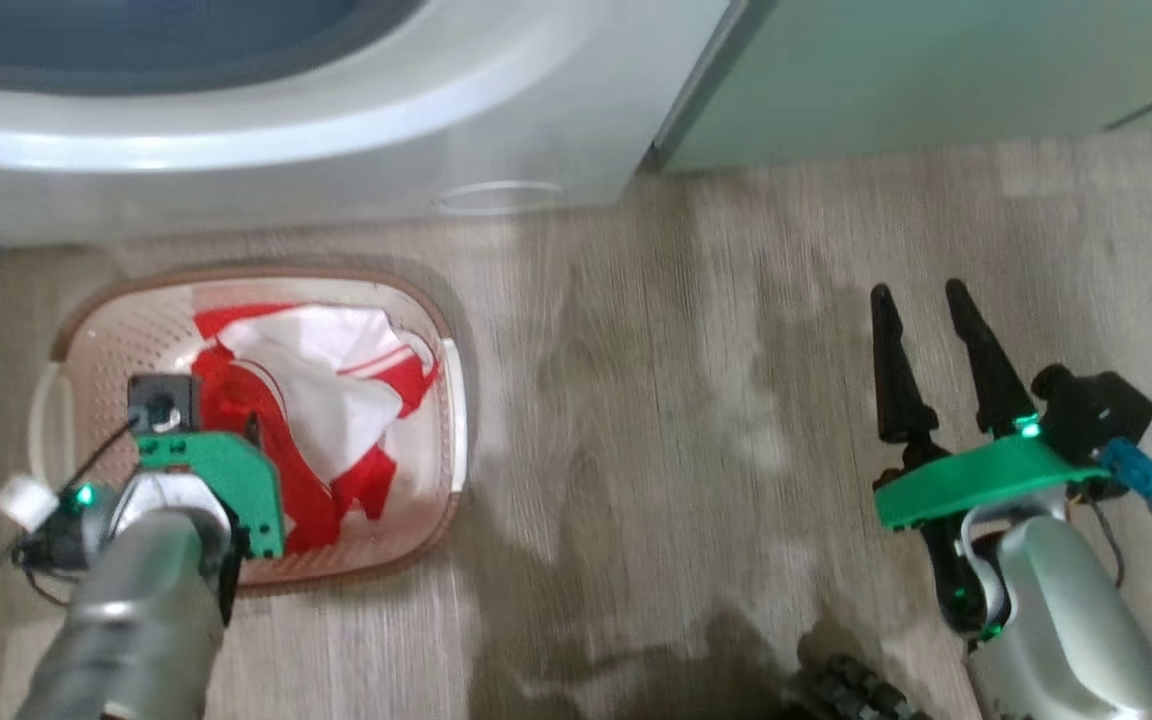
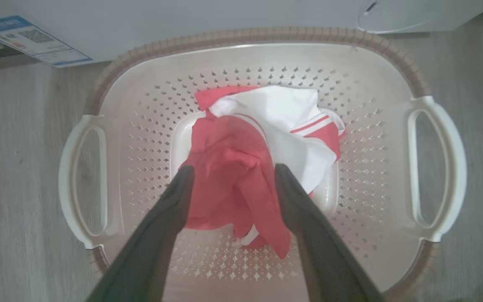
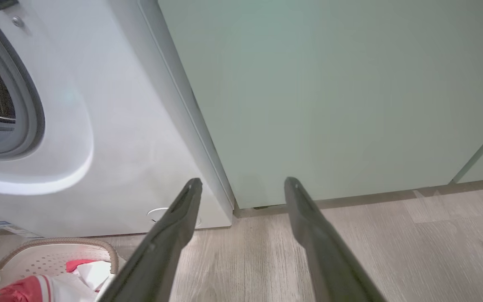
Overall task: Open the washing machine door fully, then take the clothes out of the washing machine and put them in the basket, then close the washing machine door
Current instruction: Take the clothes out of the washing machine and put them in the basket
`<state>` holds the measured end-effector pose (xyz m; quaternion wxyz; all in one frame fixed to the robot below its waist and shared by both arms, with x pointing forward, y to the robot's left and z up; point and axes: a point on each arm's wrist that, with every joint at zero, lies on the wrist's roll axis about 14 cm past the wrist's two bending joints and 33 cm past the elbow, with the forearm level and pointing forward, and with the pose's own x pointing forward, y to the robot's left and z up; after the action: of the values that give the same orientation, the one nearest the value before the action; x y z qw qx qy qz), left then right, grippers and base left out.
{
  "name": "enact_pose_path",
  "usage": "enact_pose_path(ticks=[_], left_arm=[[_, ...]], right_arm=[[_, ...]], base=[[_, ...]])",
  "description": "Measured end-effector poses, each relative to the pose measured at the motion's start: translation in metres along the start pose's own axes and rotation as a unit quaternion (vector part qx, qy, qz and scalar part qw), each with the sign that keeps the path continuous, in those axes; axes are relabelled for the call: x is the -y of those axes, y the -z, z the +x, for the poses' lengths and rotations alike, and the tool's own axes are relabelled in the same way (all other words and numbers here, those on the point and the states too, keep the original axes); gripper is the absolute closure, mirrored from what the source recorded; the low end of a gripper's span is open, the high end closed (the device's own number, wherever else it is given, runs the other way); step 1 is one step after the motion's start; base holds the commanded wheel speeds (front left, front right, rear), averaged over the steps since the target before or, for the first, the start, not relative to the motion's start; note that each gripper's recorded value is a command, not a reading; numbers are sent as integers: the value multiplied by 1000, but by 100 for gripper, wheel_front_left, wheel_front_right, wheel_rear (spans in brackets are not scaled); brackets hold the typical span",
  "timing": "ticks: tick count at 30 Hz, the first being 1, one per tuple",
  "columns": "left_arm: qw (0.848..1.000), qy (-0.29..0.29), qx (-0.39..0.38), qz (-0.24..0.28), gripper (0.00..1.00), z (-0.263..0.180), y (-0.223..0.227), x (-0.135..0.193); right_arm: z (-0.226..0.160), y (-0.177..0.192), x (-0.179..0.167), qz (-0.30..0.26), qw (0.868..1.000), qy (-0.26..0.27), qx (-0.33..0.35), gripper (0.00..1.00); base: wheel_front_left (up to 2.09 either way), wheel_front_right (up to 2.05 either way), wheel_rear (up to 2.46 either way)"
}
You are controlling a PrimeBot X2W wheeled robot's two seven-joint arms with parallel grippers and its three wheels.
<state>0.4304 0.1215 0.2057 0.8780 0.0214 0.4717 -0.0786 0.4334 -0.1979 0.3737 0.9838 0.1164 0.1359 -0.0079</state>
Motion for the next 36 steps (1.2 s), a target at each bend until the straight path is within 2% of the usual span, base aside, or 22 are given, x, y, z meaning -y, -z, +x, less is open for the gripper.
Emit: enact_pose_path(ticks=[6, 11, 15, 25, 36], left_arm=[[995, 15, 96, -13, 0, -31, -38, 1], [976, 31, 209, -47, 0, -74, -98, 0], [959, 34, 273, -64, 0, -107, -120, -6], [917, 25, 382, -108, 0, -181, -132, -26], [905, 12, 410, -111, 0, -215, -110, -32]], right_arm=[[-21, -8, -12, 5, 1000, -14, 8, 0], [-37, -23, -33, 6, 999, -43, 28, 0], [-49, -33, -43, 3, 997, -58, 43, 0], [-82, -57, -48, -5, 994, -65, 87, 0], [-102, -80, -38, -19, 990, -49, 132, 0]], base=[[0, 0, 0], [0, 0, 0], [0, 0, 0], [0, 0, 0], [0, 0, 0]])
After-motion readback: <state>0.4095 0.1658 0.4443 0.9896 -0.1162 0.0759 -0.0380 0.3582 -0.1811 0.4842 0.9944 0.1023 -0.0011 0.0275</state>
